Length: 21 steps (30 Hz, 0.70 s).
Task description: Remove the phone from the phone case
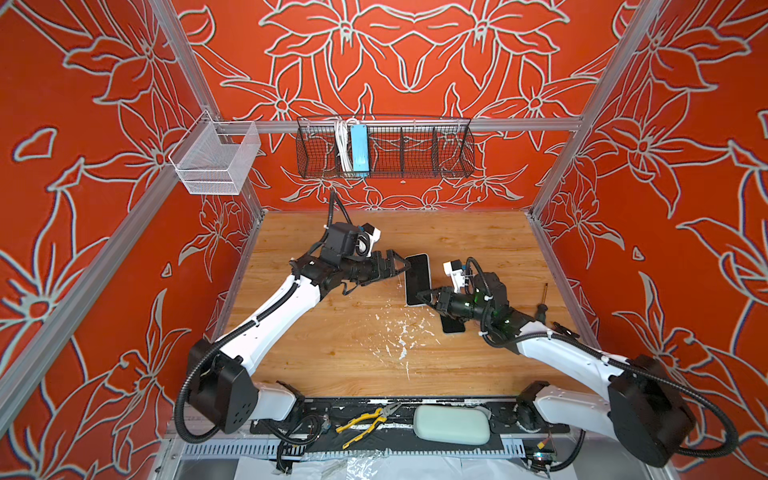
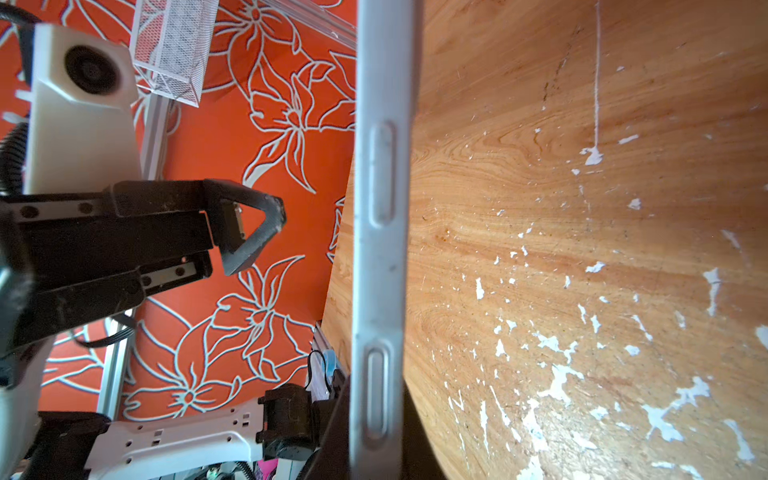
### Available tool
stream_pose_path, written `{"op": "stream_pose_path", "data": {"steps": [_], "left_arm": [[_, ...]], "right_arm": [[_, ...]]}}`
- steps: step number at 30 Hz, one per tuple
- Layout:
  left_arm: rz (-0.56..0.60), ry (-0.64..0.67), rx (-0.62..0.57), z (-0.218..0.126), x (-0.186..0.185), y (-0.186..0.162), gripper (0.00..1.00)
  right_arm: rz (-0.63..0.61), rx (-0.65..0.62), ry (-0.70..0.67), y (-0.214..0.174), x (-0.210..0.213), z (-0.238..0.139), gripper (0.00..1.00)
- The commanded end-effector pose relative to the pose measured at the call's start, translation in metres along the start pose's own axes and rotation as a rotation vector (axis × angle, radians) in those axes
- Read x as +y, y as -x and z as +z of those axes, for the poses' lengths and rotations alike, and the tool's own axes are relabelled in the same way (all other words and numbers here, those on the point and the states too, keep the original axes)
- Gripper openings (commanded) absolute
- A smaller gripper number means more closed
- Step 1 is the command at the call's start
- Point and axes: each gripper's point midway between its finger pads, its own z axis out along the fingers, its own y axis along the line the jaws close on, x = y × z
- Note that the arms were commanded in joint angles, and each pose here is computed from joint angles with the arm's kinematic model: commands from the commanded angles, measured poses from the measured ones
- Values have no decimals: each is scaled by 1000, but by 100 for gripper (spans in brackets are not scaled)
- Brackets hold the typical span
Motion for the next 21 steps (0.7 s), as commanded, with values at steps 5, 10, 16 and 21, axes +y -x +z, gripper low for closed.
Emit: {"op": "stream_pose_path", "data": {"steps": [5,10,16,21], "left_arm": [[163,-203,38,-1,-10,1,98],[192,-236,11,1,-11,2,99],[182,-338,-17,-5,-18,10,79],[175,-355,-24,-9,-15,14,74]], "right_arm": [[-68,70,248,4,82,-18,1],[-86,105,306,3,98,-20,1],[-84,105,336,6,102,-16,1],[-83,107,340,6,103,-16,1]]}}
